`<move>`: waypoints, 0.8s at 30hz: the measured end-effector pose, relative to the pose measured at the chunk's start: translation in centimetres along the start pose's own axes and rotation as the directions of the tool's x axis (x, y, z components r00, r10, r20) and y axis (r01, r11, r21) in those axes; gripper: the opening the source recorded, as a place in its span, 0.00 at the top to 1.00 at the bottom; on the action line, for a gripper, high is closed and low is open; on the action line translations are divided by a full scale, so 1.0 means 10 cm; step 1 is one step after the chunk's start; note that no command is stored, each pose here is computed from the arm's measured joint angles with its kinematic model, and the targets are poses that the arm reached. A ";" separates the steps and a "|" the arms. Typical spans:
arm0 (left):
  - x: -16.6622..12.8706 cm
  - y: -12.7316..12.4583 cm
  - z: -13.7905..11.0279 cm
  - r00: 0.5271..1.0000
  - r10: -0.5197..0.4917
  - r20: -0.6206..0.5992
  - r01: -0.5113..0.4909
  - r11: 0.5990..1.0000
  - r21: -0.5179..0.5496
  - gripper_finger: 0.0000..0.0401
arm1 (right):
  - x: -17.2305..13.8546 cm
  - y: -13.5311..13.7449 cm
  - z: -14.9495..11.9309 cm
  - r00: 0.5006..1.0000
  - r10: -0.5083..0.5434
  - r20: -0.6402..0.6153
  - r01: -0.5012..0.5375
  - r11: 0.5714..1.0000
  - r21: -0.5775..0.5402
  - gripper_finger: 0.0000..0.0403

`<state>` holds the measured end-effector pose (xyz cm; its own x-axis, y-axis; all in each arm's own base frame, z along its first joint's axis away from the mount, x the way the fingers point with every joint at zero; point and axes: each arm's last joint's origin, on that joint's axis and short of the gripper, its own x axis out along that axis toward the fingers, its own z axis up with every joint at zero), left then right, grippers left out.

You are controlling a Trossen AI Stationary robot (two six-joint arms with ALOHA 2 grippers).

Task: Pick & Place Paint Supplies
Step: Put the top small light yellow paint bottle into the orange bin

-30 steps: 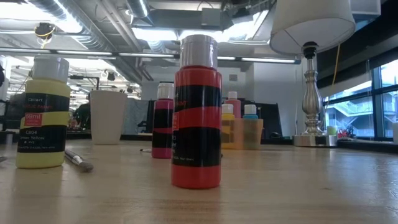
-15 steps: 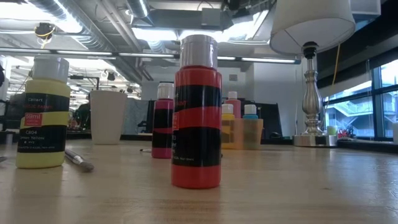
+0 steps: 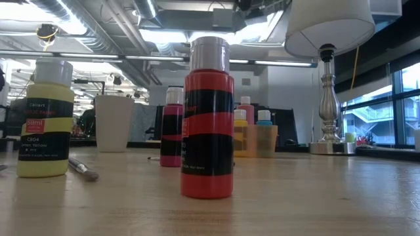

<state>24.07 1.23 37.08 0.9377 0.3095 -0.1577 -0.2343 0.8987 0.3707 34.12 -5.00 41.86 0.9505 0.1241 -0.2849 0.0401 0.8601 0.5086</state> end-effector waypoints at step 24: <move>0.00 0.00 0.00 1.000 0.013 0.000 -0.013 0.999 -0.035 0.57 | -0.01 0.00 0.00 1.000 0.001 -0.002 -0.001 0.999 -0.037 0.70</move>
<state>24.03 1.24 37.15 0.9347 0.3213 -0.1523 -0.2556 0.9050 0.3402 34.06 -5.05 41.87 0.9499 0.1260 -0.2862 0.0278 0.8776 0.4786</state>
